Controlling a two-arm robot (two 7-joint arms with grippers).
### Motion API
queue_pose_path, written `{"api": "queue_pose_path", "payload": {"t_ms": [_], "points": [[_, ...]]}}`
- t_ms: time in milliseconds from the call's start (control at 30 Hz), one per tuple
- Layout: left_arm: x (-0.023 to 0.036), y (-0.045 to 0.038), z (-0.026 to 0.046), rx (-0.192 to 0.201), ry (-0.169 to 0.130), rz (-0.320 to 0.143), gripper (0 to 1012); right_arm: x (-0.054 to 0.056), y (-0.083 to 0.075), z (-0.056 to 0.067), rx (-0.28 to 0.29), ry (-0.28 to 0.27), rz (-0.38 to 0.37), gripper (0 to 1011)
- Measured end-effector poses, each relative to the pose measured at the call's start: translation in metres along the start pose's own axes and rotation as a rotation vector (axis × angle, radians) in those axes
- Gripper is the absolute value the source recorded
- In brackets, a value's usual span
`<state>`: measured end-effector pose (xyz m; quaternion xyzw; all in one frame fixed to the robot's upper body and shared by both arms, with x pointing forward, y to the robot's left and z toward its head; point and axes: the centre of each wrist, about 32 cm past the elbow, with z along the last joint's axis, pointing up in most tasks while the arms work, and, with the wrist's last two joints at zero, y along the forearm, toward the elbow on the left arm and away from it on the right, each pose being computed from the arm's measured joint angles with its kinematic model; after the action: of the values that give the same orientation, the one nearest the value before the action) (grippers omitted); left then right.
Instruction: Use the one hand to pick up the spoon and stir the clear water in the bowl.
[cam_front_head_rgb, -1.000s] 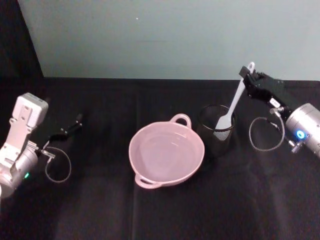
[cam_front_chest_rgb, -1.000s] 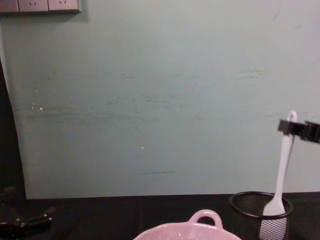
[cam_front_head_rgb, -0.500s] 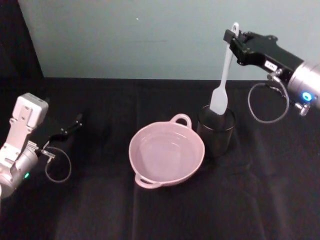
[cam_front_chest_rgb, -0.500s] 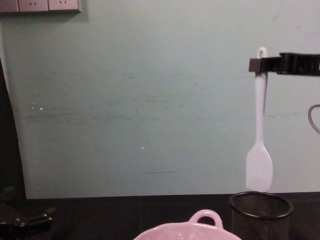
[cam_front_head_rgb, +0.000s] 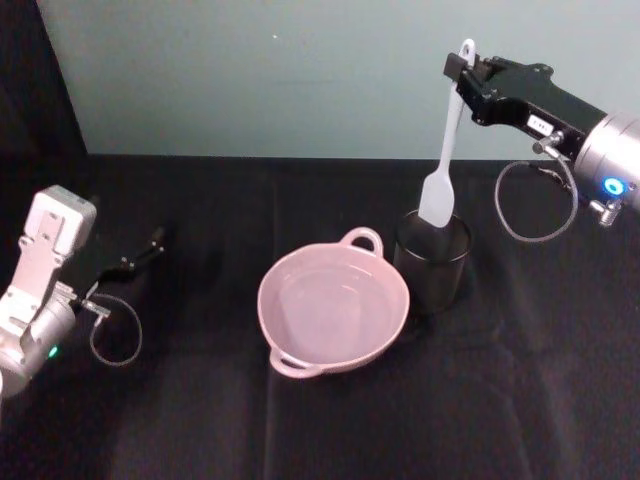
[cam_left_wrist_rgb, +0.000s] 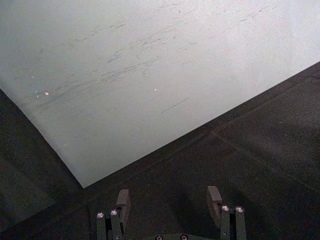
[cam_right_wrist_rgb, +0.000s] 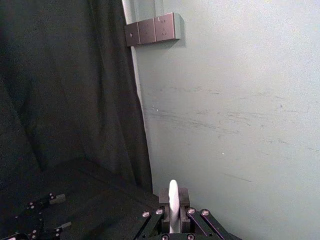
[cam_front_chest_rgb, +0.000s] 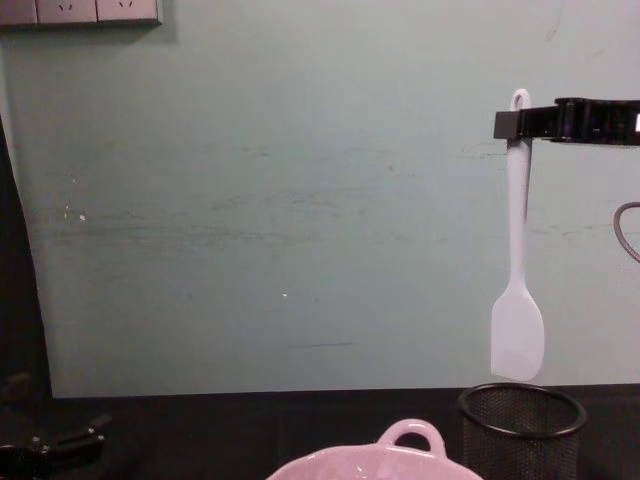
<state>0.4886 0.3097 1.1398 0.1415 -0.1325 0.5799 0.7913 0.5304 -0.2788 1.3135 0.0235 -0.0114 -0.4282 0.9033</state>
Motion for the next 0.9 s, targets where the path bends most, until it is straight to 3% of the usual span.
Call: {"api": "queue_pose_path", "payload": {"t_ms": [333,500,667,900], "points": [[0.0,0.0,0.0,0.0,0.0,0.0,1010,0.0,0.0,0.0,0.002,0.002,-0.001,110],[0.0,0.0,0.0,0.0,0.0,0.0,1011,-0.001,-0.006,-0.003,0.036,0.019,0.023,110],[0.0,0.0,0.0,0.0,0.0,0.0,1011,-0.021,0.014,-0.004,0.065,0.032,0.14,110],[0.0,0.0,0.0,0.0,0.0,0.0,1011,-0.047,0.044,-0.02,0.006,0.003,0.236,110]]}}
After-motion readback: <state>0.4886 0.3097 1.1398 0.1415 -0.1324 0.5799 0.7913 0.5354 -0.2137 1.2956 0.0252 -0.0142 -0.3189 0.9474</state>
